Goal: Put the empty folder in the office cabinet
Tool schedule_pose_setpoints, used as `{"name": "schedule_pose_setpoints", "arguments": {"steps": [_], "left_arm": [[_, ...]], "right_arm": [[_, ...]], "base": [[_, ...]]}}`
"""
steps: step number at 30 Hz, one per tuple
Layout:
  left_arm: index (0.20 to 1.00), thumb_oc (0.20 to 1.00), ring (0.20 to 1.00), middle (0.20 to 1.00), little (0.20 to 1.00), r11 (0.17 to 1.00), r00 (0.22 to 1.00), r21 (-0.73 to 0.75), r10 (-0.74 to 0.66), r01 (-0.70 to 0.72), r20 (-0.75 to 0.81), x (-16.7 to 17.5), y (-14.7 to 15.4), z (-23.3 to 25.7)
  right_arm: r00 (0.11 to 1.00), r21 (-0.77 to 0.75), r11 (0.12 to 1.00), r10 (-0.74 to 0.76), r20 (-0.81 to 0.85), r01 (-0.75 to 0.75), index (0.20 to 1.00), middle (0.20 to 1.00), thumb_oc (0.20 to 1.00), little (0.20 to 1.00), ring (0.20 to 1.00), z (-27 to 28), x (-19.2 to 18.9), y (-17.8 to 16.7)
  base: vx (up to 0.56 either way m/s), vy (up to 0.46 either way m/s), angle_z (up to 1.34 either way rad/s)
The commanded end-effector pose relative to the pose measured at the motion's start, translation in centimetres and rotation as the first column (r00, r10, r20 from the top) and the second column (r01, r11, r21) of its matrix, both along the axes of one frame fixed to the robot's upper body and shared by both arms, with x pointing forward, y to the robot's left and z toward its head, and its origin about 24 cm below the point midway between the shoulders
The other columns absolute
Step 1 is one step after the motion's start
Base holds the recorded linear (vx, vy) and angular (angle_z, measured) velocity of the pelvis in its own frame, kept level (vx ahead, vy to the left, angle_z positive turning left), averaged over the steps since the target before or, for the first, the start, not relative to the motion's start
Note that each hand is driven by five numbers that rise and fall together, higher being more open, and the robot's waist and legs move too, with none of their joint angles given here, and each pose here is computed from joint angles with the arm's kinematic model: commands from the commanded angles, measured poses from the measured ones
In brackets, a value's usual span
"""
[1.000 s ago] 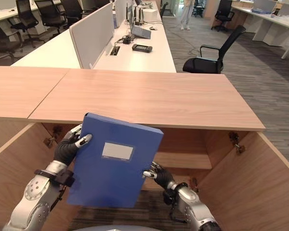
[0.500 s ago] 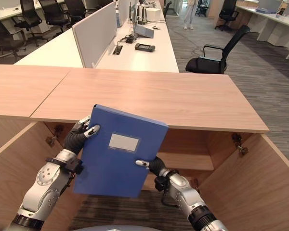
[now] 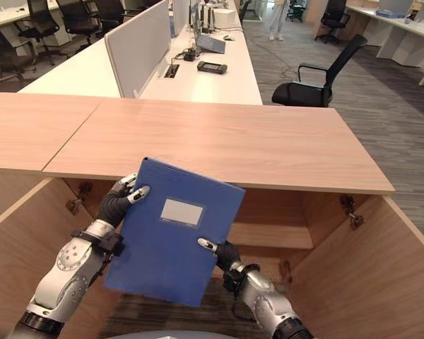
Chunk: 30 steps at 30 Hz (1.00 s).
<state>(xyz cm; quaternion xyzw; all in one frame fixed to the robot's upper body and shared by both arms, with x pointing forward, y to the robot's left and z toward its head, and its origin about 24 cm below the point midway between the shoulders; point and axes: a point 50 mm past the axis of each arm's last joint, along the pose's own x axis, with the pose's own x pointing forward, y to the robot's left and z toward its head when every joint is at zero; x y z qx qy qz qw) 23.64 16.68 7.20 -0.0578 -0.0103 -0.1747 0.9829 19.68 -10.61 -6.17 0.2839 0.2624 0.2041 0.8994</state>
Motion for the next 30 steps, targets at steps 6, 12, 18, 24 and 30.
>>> {"name": "schedule_pose_setpoints", "arguments": {"steps": [6, 12, 18, 24, 30], "left_arm": [[1.000, 1.000, 1.000, 1.000, 1.000, 0.977, 0.975, -0.056, -0.209, 0.205, -0.075, -0.9, -1.3, -0.9], [1.000, 1.000, 1.000, 1.000, 1.000, 0.985, 0.927, -0.077, -0.174, 0.157, -0.332, -4.2, 0.1, -6.3], [1.000, 1.000, 1.000, 1.000, 1.000, 0.995, 0.854, -0.062, -0.094, 0.073, -0.512, -7.5, 2.0, -10.0], [1.000, 1.000, 1.000, 1.000, 1.000, 0.998, 0.824, -0.017, -0.061, 0.062, -0.563, -8.4, 2.7, -11.2], [1.000, 1.000, 1.000, 1.000, 1.000, 0.998, 0.812, -0.004, -0.049, 0.057, -0.582, -8.5, 3.1, -11.9]], "right_arm": [[0.978, 0.306, 0.929, -0.204, -0.038, 0.205, 0.200, 0.200, 0.200, 0.200, 0.200, 2.1, 0.5, 1.6], [0.829, 0.028, 0.851, -0.502, -0.246, 0.524, 0.200, 0.200, 0.200, 0.200, 0.200, -4.0, -2.6, -4.7], [0.785, 0.040, 0.802, -0.571, -0.240, 0.596, 0.200, 0.200, 0.200, 0.200, 0.200, -3.5, -4.2, -7.1], [0.709, -0.124, 0.801, -0.581, -0.400, 0.586, 0.200, 0.200, 0.200, 0.200, 0.200, -7.1, -7.3, -8.4], [0.699, -0.194, 0.824, -0.558, -0.448, 0.533, 0.200, 0.200, 0.200, 0.200, 0.200, -8.1, -7.8, -9.0]], "base": [[0.02, 0.007, -0.09], [0.01, 0.002, -0.06], [0.00, -0.001, -0.01], [0.00, -0.005, 0.00], [0.01, -0.027, 0.01]]}}
